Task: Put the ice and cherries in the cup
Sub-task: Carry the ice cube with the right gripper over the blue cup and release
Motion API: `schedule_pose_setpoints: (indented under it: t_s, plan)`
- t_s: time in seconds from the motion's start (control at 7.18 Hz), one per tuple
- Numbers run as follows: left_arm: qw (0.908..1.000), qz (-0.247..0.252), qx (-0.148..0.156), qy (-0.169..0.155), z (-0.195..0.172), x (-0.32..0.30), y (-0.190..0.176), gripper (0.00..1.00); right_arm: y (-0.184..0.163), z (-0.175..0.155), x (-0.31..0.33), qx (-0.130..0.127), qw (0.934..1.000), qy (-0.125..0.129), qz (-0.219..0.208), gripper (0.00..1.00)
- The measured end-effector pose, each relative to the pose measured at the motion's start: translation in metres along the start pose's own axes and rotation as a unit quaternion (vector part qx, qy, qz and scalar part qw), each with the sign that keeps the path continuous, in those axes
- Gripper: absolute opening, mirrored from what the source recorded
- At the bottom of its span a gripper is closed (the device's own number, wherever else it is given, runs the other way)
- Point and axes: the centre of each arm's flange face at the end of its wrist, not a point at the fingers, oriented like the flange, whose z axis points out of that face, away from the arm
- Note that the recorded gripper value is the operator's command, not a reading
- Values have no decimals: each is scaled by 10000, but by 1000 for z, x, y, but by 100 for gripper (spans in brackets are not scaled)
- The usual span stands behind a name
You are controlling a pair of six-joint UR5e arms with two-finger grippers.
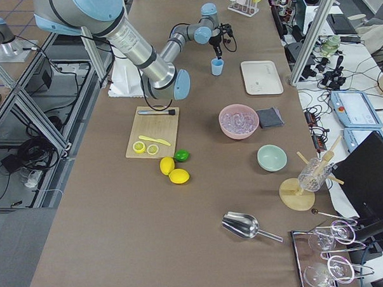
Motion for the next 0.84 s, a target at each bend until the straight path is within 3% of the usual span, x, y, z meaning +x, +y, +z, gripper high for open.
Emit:
schedule_pose_setpoints:
  t_s: [0.28, 0.56, 0.84]
  plan:
    - [10000, 0, -16, 2, 2, 0, 1, 98, 3, 10, 3, -7, 10000, 69, -37, 98]
    - [10000, -12, -28, 2, 3, -1, 2, 98, -3, 10, 9, 56, 9999, 139, -43, 99]
    - [10000, -21, -39, 1, 4, -1, 3, 98, -27, -27, 35, 17, 10000, -2, 77, 98]
